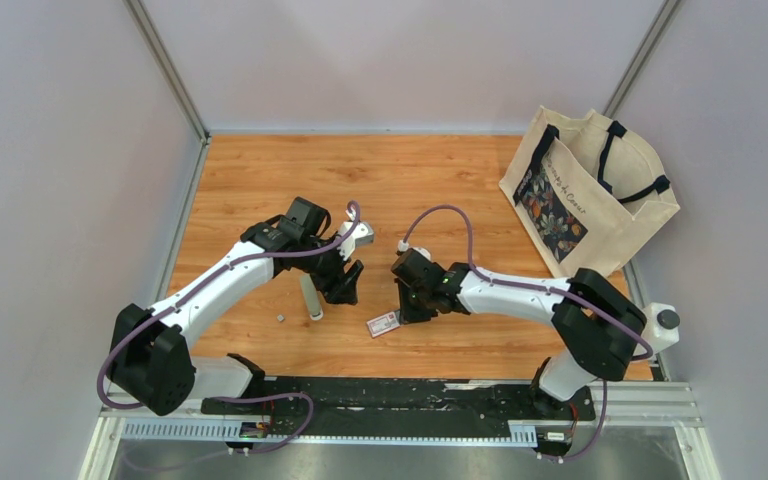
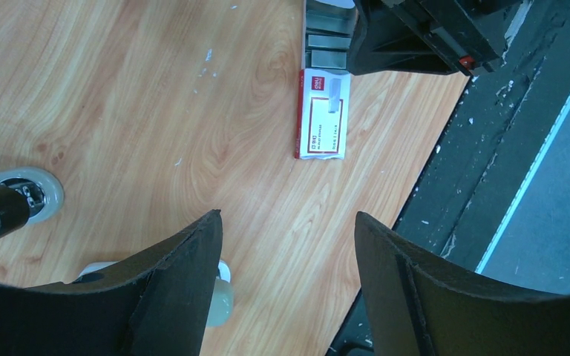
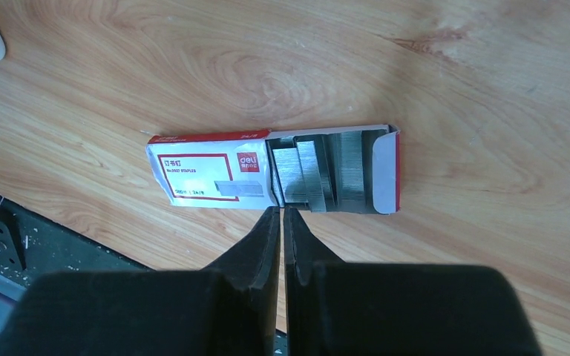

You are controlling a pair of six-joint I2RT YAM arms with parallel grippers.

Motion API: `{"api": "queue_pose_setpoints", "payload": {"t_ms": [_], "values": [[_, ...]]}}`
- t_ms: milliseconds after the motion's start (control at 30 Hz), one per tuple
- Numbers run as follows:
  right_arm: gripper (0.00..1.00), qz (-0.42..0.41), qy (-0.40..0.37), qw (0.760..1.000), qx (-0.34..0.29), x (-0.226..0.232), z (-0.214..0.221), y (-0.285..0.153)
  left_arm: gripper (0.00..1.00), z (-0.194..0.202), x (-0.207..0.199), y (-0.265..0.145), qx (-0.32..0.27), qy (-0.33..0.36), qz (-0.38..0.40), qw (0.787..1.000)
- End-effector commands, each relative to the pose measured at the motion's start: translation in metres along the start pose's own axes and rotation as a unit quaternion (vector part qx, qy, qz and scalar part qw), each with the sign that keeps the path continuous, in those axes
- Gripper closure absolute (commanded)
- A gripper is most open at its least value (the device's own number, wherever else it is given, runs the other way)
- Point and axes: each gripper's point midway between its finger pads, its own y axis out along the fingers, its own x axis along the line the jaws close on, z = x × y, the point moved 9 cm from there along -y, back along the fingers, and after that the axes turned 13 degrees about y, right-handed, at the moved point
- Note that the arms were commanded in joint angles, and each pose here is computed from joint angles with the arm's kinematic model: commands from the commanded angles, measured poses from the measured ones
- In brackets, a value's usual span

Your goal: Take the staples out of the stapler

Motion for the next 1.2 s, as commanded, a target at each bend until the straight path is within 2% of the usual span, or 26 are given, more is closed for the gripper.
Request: {"api": "queue_pose_setpoints", "payload": {"t_ms": [0, 167, 233, 267, 367, 533, 767, 1167], "values": [[0.92, -0.021, 0.004, 1.0, -0.019, 0.011, -0.013, -0.001, 0.26, -0.01, -0.002, -0.008, -0.021, 0.034, 0.001, 0.999], [0.91, -0.02, 0.022, 0.999, -0.031, -0.002, -0.023, -0.011, 0.25, -0.004, -0.006, -0.004, 0.0, 0.06, 0.007, 0.998], [0.87, -0.033, 0.025, 0.998, -0.041, -0.004, -0.027, -0.021, 0.25, -0.001, -0.007, -0.001, 0.014, 0.089, 0.003, 0.996], [0.8, -0.048, 0.035, 0.997, -0.055, -0.006, -0.035, -0.032, 0.25, 0.003, -0.009, 0.003, 0.031, 0.102, 0.0, 0.994], [0.76, -0.064, 0.062, 0.994, -0.066, -0.02, -0.046, -0.045, 0.25, 0.007, -0.011, 0.013, 0.06, 0.136, -0.004, 0.989], [0.78, -0.065, 0.087, 0.993, -0.055, -0.047, -0.053, -0.039, 0.26, 0.011, -0.011, 0.031, 0.096, 0.173, -0.004, 0.98], [0.81, -0.097, 0.096, 0.991, 0.006, -0.061, -0.047, -0.011, 0.27, 0.013, -0.009, 0.058, 0.14, 0.205, -0.007, 0.969], [0.85, -0.12, 0.105, 0.987, 0.026, -0.063, -0.044, 0.006, 0.29, 0.004, -0.004, 0.079, 0.152, 0.207, 0.002, 0.966]]}}
